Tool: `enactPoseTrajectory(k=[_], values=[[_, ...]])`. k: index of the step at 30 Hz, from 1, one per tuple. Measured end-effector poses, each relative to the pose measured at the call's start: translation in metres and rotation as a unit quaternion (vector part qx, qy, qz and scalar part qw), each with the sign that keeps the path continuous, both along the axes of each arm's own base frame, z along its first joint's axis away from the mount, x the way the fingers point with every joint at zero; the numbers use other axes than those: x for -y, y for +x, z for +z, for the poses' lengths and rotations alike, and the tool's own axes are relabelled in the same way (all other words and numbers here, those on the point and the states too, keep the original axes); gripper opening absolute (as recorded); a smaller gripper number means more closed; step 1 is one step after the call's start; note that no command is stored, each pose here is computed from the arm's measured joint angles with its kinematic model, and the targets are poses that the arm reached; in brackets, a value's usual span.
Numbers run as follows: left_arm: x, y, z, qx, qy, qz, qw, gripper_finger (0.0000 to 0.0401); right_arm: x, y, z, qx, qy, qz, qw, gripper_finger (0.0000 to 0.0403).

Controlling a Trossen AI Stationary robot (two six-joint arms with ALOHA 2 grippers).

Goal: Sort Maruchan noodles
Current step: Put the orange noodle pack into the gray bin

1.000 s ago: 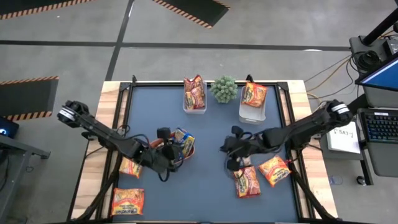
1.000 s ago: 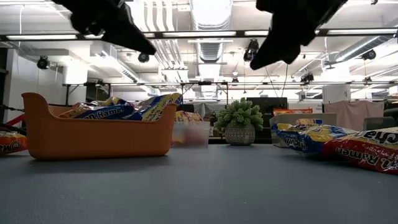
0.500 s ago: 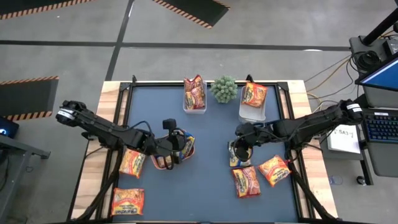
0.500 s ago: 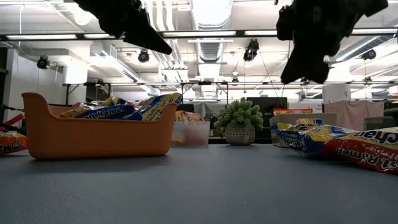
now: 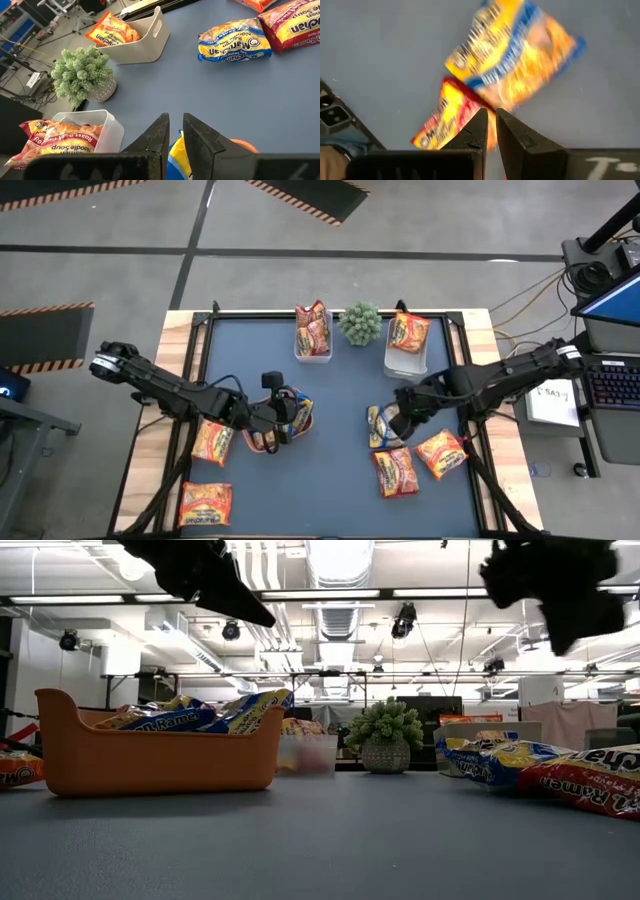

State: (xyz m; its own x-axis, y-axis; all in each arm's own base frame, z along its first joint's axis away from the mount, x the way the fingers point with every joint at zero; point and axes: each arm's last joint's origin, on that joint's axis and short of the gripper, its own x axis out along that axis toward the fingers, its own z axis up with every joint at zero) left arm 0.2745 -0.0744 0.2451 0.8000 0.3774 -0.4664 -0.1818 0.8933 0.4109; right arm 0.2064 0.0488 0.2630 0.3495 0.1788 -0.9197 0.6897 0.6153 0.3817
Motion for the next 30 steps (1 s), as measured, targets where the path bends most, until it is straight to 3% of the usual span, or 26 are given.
enactPoseTrajectory(k=[7,14,20,30], values=[[0.0,0.0,0.0,-0.007,0.016,-0.005,1.0,0.0038,-0.027,-0.016,-0.011,-0.093,0.082,-0.023,0.992,0.0028],[-0.001,0.0,0.0,-0.009,0.02,-0.005,1.0,0.0038,-0.059,-0.045,-0.035,-0.23,0.146,-0.064,0.96,0.0028],[-0.001,-0.001,-0.001,-0.017,0.032,-0.012,0.999,0.0038,-0.068,-0.064,-0.056,-0.293,0.126,-0.105,0.942,0.0028],[-0.001,0.0,-0.001,-0.016,0.032,-0.012,0.999,0.0038,-0.059,-0.072,-0.08,-0.292,0.065,-0.136,0.944,0.0028]])
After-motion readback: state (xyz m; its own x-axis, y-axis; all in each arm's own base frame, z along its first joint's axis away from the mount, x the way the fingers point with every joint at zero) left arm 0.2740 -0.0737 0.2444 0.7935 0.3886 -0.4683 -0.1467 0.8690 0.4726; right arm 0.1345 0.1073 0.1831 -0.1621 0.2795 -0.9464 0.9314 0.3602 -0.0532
